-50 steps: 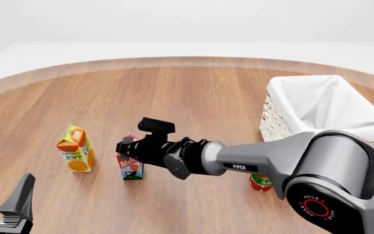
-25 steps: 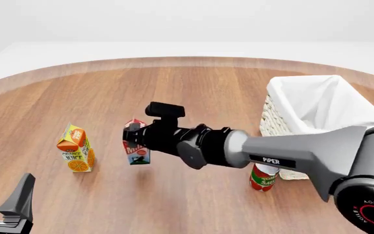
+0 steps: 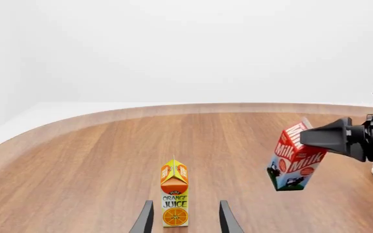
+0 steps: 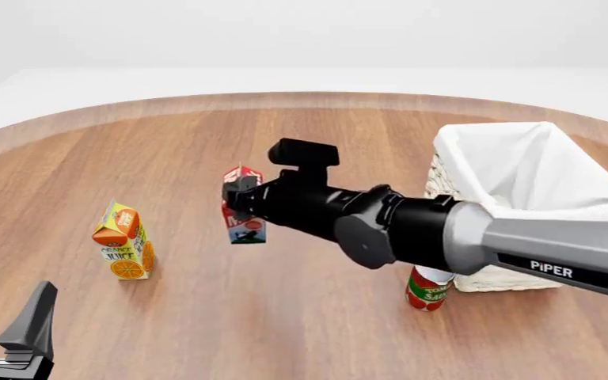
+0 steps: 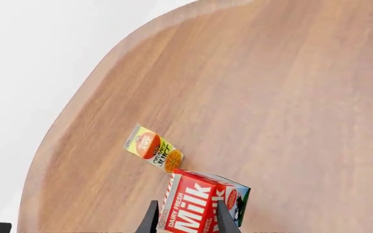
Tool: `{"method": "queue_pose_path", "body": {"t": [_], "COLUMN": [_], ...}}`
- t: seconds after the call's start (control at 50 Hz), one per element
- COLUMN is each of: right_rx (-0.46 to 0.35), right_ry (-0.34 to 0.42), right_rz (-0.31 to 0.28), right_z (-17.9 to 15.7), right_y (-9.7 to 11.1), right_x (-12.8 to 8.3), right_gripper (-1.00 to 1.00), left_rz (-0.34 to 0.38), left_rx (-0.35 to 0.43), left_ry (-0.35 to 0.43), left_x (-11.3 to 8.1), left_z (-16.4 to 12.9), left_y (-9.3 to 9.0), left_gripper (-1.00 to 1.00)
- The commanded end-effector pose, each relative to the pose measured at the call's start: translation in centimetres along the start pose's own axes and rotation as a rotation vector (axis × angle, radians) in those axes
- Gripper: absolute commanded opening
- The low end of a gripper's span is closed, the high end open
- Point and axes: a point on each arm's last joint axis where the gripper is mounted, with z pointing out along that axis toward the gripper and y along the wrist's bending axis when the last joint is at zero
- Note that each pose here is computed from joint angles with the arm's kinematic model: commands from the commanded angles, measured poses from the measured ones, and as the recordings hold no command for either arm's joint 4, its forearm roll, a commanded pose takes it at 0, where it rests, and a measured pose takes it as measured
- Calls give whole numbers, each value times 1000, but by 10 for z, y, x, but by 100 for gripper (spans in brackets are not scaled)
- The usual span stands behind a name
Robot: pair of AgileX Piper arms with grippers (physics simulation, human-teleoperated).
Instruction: Pick the milk and place it in the basket.
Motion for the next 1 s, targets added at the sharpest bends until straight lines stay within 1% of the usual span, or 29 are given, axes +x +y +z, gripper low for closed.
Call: {"method": "queue_pose_path", "body": {"t": [0.02, 0.2, 0.54, 1.0], "right_rx": [-11, -5, 2, 60], "right_ry": [-65, -92, -144, -247], "right_rz": [-19, -48, -79, -90], "right_z": [-34, -58, -100, -159], "right_y": [0, -3, -6, -22], "right_x": [-19, -27, -37, -56], "right_gripper": [-100, -100, -100, -100], "left_rz": [0, 0, 0, 0], "left_rx": [0, 0, 0, 0], "left_ry": [0, 0, 0, 0], "left_x": [0, 0, 0, 0], "left_z": [0, 0, 0, 0], "left_y": [0, 0, 0, 0], "left_gripper": [100, 100, 100, 100]}}
